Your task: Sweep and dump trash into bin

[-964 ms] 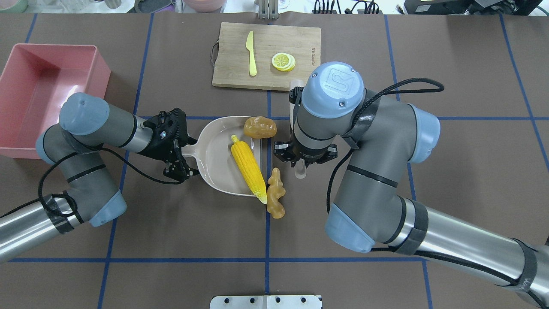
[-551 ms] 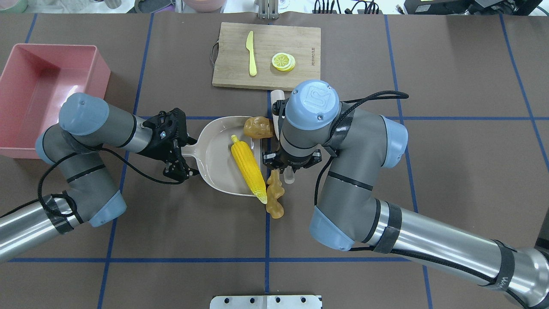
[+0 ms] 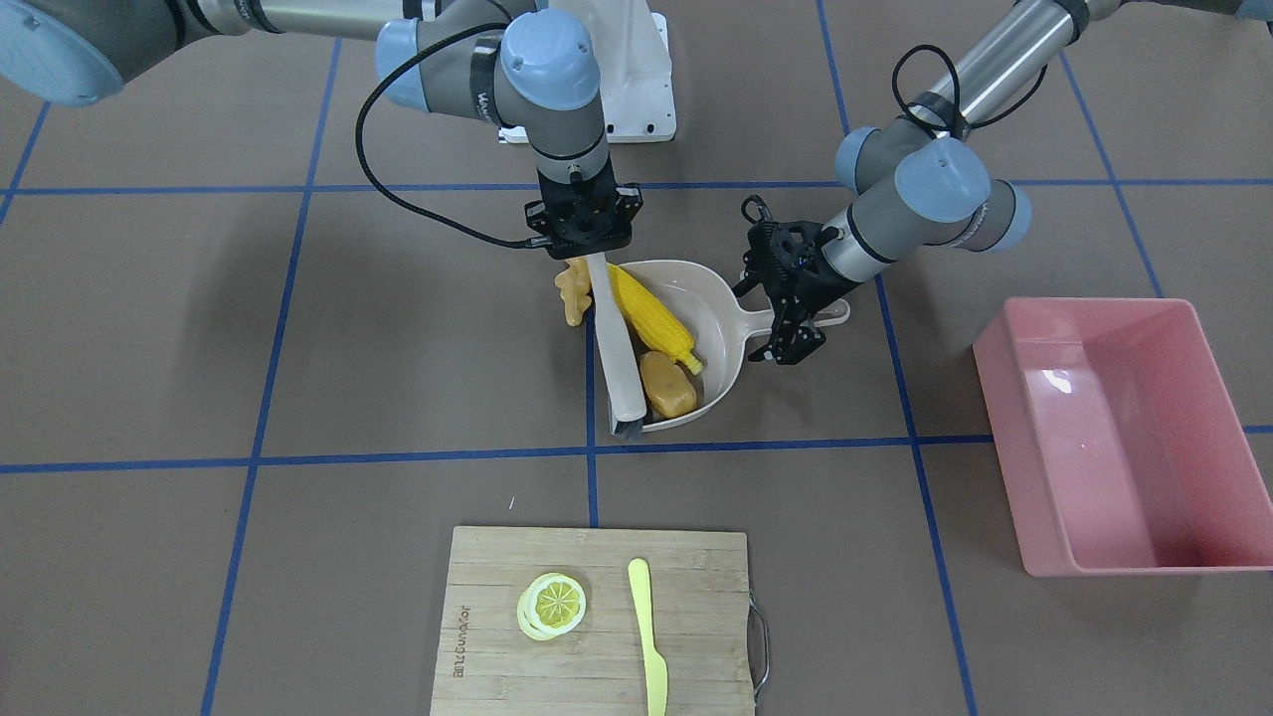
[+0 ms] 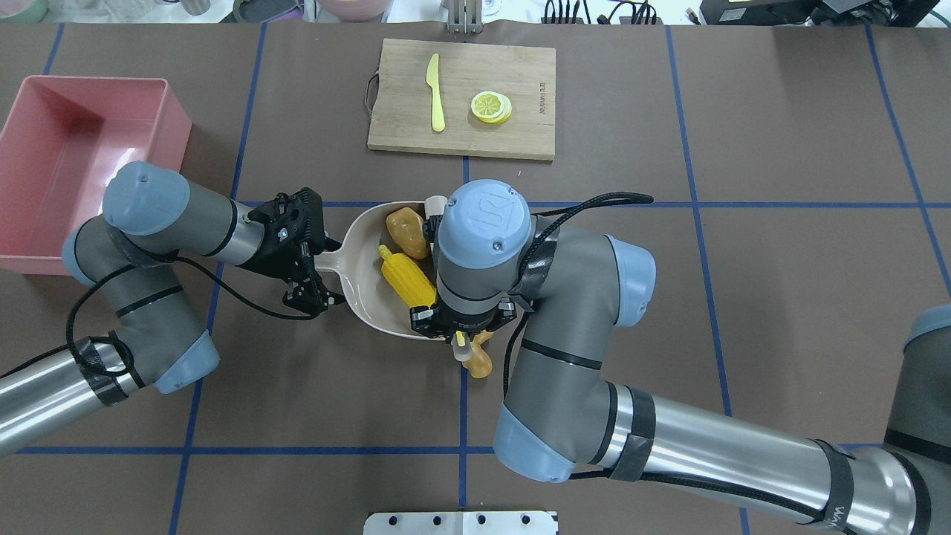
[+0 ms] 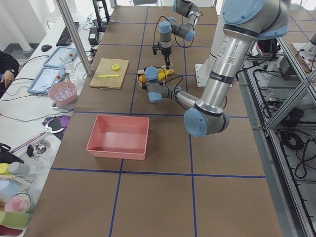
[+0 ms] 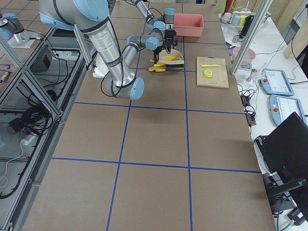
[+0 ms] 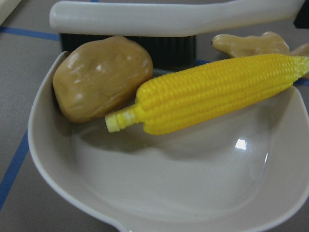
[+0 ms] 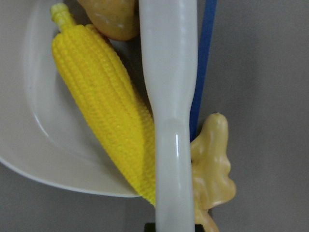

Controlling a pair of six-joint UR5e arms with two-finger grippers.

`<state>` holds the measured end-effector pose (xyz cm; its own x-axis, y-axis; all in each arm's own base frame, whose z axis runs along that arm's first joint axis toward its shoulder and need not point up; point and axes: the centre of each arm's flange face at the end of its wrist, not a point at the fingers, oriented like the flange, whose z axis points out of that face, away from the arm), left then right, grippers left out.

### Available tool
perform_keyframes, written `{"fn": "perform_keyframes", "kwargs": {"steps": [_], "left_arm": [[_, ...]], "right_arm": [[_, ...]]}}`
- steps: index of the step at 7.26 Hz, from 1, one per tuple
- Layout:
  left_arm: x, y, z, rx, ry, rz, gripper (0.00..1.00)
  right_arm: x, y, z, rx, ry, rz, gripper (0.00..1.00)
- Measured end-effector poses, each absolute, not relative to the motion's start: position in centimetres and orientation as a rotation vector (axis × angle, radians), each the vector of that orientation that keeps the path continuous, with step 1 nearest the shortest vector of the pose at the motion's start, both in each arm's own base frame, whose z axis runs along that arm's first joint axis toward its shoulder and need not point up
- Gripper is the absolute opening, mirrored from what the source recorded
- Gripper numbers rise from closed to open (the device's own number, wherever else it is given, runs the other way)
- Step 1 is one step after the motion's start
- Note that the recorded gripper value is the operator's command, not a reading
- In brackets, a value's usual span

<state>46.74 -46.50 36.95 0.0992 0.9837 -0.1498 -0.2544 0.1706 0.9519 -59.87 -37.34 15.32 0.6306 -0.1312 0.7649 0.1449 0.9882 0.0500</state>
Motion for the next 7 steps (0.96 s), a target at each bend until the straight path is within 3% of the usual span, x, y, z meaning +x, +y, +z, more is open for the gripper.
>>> {"fn": "perform_keyframes", "kwargs": {"steps": [7], "left_arm": [[46.7,-46.5,37.0,0.934,1.031,1.148,0.96]], "right_arm": [[-59.3,-35.1,10.1,-0.081,-0.856,-0.130,0.00]]}}
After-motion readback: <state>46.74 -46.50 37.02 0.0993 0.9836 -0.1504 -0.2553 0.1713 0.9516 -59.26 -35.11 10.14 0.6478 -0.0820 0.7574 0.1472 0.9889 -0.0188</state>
